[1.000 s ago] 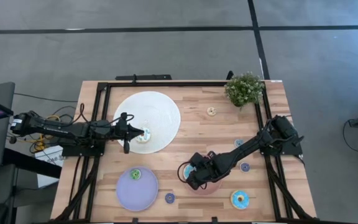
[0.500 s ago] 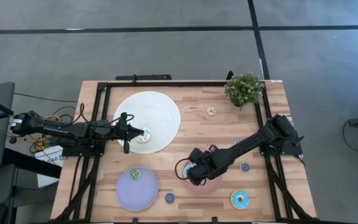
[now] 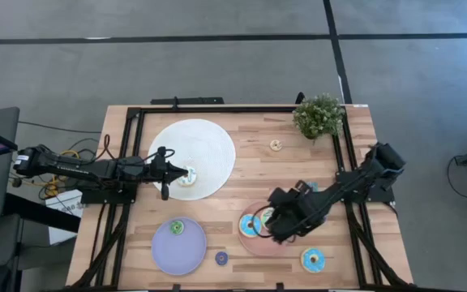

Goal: Pick & Place donuts
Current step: Put the large white donut on the pink plate

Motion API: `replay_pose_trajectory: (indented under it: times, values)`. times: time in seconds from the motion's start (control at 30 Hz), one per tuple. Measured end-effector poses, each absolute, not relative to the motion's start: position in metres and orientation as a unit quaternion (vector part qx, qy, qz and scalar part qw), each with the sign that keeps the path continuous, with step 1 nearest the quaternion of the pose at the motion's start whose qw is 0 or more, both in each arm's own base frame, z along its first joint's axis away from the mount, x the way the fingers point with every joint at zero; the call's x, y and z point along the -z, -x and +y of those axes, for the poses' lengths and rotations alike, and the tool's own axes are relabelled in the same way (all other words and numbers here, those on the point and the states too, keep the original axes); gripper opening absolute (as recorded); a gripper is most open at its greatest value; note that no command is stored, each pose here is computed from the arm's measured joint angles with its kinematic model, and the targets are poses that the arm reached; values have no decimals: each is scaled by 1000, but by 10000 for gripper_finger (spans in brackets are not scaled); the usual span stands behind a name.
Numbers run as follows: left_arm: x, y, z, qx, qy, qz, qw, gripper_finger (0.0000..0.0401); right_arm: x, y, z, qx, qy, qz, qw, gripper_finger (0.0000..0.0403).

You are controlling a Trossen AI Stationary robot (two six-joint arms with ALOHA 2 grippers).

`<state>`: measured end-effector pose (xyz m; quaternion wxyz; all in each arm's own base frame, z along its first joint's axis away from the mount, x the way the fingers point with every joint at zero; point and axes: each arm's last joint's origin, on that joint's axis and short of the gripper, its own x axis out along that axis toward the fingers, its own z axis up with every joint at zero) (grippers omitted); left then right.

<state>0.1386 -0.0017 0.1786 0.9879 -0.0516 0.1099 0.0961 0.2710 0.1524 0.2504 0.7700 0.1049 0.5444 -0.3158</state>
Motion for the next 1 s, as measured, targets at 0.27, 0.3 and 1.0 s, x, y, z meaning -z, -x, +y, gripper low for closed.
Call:
replay_pose_trajectory:
  times: [0.27,0.3,1.0]
  values:
    - [-178,-139,-2,-98,49,111,988,0,-224,-205,131,341,-161,488,788,194]
    - [-178,-139,-2,-98,49,111,988,0,-219,-197,128,337,-165,477,795,194]
    - [-178,-139,-2,-97,49,111,988,0,-148,-153,57,291,-184,257,903,184]
